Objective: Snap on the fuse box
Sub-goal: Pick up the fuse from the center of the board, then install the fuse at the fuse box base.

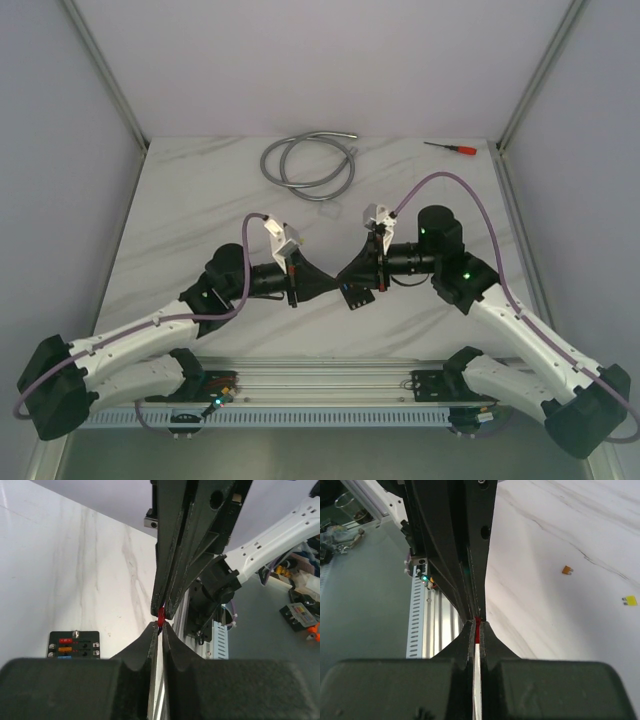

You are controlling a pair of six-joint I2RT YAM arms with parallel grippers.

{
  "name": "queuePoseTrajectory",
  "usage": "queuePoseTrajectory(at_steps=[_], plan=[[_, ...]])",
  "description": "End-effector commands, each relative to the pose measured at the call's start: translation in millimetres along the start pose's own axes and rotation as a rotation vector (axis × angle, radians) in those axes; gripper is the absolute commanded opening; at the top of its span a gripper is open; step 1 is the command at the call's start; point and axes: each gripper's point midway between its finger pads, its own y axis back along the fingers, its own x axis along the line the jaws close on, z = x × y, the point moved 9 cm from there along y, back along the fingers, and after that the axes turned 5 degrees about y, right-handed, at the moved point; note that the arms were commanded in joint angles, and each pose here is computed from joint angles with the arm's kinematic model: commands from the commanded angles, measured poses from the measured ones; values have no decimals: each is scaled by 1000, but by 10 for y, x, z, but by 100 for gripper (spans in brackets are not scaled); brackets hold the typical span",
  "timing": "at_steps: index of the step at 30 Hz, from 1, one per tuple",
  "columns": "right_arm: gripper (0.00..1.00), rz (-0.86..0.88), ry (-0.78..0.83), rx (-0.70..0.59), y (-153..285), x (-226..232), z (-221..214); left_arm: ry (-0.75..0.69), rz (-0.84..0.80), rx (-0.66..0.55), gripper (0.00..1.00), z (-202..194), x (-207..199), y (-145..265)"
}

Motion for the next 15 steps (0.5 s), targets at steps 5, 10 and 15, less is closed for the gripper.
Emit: queuePoseTrajectory(at_steps=[5,10,15], plan=[[0,-307,-117,94,121,-118,-235,15,164,-62,53,47,176,11],[0,-537,-222,195,242,-198,-461,131,438,-87,77,-63,480,145],[0,-701,-324,295,292,-291,-730,239,627,-135,88,-172,716,315]])
